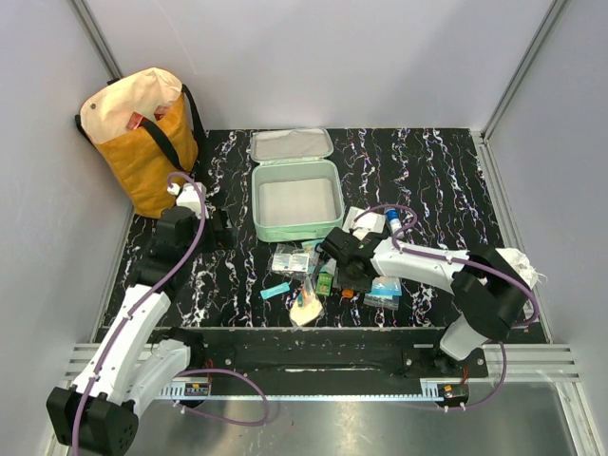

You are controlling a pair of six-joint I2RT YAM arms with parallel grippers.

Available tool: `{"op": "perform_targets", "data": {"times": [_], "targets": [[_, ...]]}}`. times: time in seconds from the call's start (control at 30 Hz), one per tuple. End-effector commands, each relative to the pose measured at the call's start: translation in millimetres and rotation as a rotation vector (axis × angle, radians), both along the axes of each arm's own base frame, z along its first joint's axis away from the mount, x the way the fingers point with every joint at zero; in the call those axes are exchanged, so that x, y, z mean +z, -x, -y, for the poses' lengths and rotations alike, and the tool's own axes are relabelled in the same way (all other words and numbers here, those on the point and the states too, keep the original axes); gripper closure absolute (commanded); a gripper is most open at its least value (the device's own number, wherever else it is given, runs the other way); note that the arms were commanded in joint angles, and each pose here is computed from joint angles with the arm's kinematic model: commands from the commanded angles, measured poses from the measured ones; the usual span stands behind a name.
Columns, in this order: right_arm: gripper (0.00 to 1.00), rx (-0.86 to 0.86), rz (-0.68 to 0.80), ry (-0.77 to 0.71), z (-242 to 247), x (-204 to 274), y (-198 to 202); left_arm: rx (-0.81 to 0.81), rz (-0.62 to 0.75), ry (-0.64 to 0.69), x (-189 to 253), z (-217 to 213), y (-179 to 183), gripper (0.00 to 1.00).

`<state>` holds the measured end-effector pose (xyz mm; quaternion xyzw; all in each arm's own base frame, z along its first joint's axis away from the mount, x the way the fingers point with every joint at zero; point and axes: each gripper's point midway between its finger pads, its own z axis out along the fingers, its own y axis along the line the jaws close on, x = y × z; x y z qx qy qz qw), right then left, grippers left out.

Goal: Organize the medicine kit
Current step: Pick up the pill bottle at the center of the board.

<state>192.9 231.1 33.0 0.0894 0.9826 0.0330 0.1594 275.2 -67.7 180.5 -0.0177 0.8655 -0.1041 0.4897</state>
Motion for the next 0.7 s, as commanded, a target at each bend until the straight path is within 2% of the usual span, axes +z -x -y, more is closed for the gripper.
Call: {"op": "perform_targets", "data": {"times": [0.0,0.17,0.27,0.4,0.67], "targets": [[0.47,0.034,0.047,0.010,1,-5,-5,-0.007,0.042,0.015,16,4,-7,0.01],[0.50,0.031,0.055,-0.001,3,-8,-4,-0.010,0.044,0.013,17,4,-8,0.01],[0.63,0.029,0.052,0.008,5,-11,-3,-0.010,0.043,0.015,17,4,-7,0.01],[0.65,0.041,0.056,0.020,8,-10,-2,-0.009,0.048,0.016,18,4,-7,0.01],[0.82,0.041,0.141,0.096,34,30,-8,-0.017,0.045,0.019,18,6,-7,0.01]]}}
